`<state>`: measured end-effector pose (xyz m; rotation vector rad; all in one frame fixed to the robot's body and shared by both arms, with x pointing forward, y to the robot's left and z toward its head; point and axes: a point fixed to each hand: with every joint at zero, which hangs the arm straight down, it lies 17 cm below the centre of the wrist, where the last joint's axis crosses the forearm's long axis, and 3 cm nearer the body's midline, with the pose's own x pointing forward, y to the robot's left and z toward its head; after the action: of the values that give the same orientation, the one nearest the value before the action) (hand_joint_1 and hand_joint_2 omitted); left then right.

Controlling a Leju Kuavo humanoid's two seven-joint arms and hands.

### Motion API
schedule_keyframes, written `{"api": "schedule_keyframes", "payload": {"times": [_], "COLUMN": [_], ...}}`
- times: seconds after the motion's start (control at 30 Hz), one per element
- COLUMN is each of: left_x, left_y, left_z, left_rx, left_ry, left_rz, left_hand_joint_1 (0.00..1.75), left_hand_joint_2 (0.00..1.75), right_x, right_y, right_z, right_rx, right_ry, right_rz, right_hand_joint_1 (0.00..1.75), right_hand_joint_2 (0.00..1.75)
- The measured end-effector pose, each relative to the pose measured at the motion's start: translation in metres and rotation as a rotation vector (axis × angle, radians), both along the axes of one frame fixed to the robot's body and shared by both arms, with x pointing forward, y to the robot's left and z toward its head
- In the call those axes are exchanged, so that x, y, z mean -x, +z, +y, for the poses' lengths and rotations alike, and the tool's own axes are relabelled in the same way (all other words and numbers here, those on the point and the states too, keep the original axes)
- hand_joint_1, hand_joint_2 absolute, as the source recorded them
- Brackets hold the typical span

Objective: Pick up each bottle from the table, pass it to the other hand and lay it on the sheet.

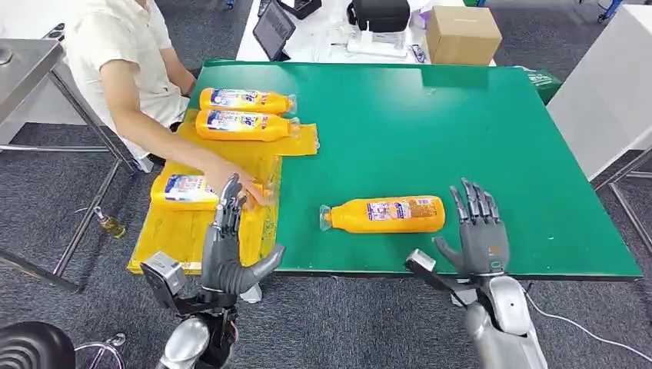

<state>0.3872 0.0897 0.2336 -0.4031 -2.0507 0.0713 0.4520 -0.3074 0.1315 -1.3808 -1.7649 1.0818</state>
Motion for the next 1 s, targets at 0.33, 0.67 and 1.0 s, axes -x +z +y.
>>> {"api": "schedule_keyframes", "payload": {"times": [0.33,0.67,1.0], "left_x": [-0.003,-0.003,-0.003], "left_y": [0.011,0.011,0.011], "left_z": [-0.017,-0.036,-0.041], "left_rx": [-0.015,-0.032,-0.034], "left_ry": [-0.041,-0.111,-0.128], "left_rz": [-0.019,-0.013,-0.009], "left_hand_joint_1": [0.0,0.0,0.0], "left_hand_joint_2": [1.75,1.75,1.75], "right_x": [-0.053,-0.06,-0.059], "right_y": [-0.028,-0.068,-0.08], "right_z": [0.016,0.036,0.042], "right_rx": [0.059,-0.053,-0.06], "right_ry": [0.053,0.137,0.149], "right_rz": [0.164,0.361,0.403], "right_hand_joint_1": [0.0,0.0,0.0], "right_hand_joint_2": [1.75,1.75,1.75]}}
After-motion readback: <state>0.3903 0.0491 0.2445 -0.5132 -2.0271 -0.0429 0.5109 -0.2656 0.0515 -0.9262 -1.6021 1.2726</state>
